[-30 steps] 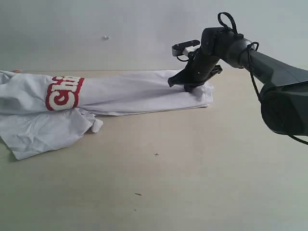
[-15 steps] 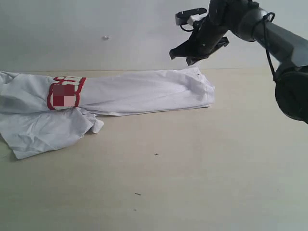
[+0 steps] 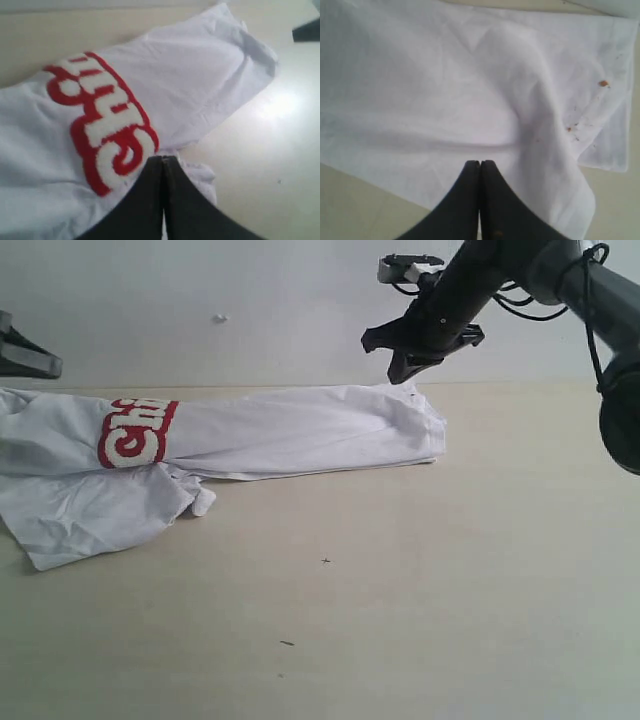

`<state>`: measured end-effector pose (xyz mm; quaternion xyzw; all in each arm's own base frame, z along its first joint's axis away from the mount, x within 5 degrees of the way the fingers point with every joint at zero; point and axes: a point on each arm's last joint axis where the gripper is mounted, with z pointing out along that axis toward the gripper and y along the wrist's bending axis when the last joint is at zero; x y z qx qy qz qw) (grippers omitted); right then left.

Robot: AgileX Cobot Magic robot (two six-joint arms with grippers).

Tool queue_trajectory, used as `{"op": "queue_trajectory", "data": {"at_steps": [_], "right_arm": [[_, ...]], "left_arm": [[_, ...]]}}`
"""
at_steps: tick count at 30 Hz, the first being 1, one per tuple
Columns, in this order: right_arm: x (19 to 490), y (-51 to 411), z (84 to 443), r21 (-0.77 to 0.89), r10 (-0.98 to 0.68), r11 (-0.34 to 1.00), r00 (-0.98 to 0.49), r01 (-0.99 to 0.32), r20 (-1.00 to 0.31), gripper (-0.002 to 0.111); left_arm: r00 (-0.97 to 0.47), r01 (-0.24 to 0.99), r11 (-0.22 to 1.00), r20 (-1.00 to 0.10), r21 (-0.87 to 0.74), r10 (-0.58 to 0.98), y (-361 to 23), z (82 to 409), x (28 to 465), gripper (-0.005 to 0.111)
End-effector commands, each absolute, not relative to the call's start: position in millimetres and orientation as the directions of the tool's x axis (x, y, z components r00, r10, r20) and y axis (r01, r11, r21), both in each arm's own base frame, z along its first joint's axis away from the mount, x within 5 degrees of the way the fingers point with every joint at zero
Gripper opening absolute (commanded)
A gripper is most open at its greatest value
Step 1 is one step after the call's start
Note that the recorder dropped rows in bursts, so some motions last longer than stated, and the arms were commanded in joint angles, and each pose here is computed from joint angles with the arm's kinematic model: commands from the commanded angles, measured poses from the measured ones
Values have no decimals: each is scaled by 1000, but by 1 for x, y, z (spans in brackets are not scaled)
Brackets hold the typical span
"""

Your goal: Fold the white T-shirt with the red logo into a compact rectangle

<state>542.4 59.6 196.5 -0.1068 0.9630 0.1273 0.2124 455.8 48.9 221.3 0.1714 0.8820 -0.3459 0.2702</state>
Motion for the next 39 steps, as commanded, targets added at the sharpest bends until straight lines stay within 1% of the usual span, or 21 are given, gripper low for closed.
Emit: {"op": "queue_trajectory", "data": {"at_steps": [1, 5, 9, 12, 16, 21, 25, 27, 29, 32, 35, 38, 39], "right_arm": [[547, 58, 165, 195, -166, 946, -904, -258, -395, 0], [551, 55, 129, 186, -143, 958, -927, -218, -348, 0], [552, 49, 104, 141, -107, 978, -946, -156, -306, 0], [550, 49, 97, 145, -112, 977, -956, -156, -273, 0], [546, 49, 94, 149, -123, 976, -964, -161, -236, 0], [546, 49, 99, 151, -129, 974, -962, -168, -242, 0], [541, 58, 100, 255, -107, 953, -969, -163, -221, 0], [536, 59, 103, 269, -121, 947, -970, -176, -211, 0], [531, 58, 106, 242, -148, 951, -970, -194, -194, 0], [521, 50, 114, 203, -164, 960, -974, -195, -159, 0], [504, 46, 132, 201, -168, 961, -977, -192, -129, 0], [488, 44, 142, 186, -163, 963, -972, -194, -168, 0], [478, 43, 140, 175, -163, 966, -974, -190, -159, 0]], "left_arm": [[-834, 527, 711, -443, -465, 329, 2, 182, 441, 0], [-844, 533, 714, -343, -455, 412, -18, 156, 429, 0], [-901, 434, 796, -199, -421, 386, -15, 128, 429, 0], [-915, 401, 832, -113, -383, 388, -8, 110, 426, 0], [-911, 384, 852, 2, -356, 412, -2, 100, 419, 0], [-911, 347, 848, 72, -400, 406, -1, 92, 407, 0], [-900, 322, 844, 139, -428, 414, -3, 82, 392, 0], [-902, 311, 842, 141, -440, 407, -4, 81, 389, 0], [-909, 298, 836, 131, -460, 396, -6, 82, 389, 0], [-908, 310, 816, 102, -488, 406, -9, 87, 387, 0], [-910, 329, 819, 76, -470, 409, -9, 93, 382, 0], [-915, 337, 830, 54, -445, 400, -9, 100, 375, 0], [-915, 336, 830, 56, -446, 400, -9, 103, 371, 0]]}}
